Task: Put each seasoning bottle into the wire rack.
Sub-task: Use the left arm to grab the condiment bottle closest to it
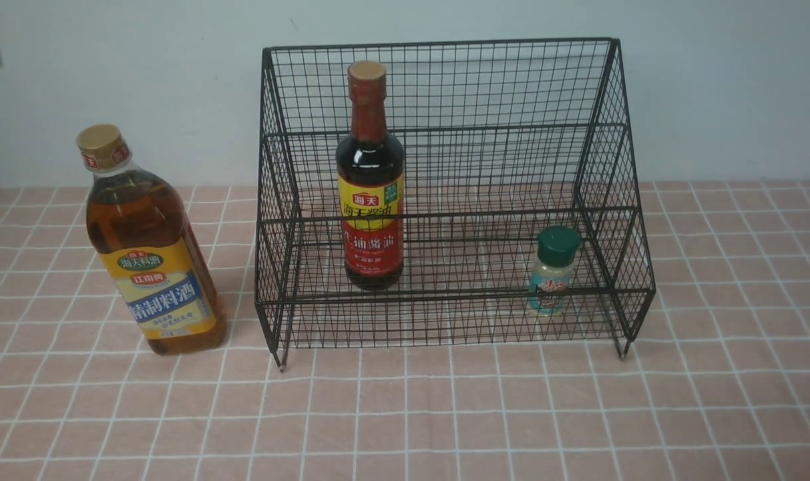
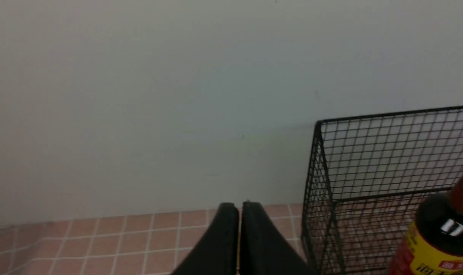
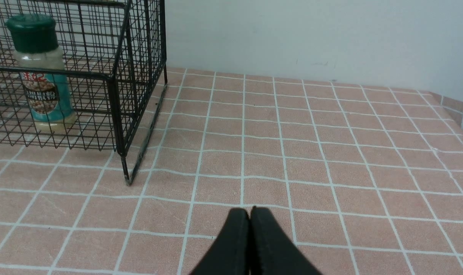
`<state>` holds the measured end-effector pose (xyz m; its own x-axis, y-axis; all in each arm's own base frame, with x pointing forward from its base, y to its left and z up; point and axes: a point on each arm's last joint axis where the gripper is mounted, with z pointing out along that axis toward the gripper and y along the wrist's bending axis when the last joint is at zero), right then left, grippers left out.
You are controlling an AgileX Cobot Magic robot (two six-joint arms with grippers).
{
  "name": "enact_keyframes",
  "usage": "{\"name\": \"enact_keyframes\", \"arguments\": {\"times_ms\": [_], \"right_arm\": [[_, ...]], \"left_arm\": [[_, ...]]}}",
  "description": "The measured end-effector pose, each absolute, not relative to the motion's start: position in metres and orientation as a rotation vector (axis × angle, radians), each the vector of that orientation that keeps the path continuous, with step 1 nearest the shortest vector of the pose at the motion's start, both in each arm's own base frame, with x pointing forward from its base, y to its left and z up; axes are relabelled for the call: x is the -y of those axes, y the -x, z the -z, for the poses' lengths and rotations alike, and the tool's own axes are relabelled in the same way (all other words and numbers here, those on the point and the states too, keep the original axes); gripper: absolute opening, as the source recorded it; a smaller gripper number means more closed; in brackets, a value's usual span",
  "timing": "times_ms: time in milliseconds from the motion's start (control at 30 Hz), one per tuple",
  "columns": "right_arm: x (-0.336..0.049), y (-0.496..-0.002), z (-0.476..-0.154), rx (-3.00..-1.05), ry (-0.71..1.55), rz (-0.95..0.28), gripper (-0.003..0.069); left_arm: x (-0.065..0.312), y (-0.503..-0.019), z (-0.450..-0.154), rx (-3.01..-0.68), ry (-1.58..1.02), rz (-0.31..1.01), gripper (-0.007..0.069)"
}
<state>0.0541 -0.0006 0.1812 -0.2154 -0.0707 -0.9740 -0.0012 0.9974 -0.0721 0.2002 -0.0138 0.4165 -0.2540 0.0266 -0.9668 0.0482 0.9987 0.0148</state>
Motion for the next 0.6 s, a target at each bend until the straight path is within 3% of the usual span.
{"name": "enact_keyframes", "arguments": {"times_ms": [267, 433, 600], "right_arm": [[0.001, -0.054, -0.181, -1.787, 0.053, 0.064, -0.0015], [0.001, -0.054, -0.181, -1.787, 0.053, 0.064, -0.0015], [0.001, -0.054, -0.181, -1.787, 0.053, 0.064, -0.0015]], "left_arm": [[0.019, -0.207, -0.363, -1.722, -0.038, 0.120, -0.0007], [0.020, -0.214, -0.343, -1.628, -0.071, 0.081, -0.0003], [0.022, -0.227, -0.333, -1.629, -0.111, 0.057, 0.0080]]}}
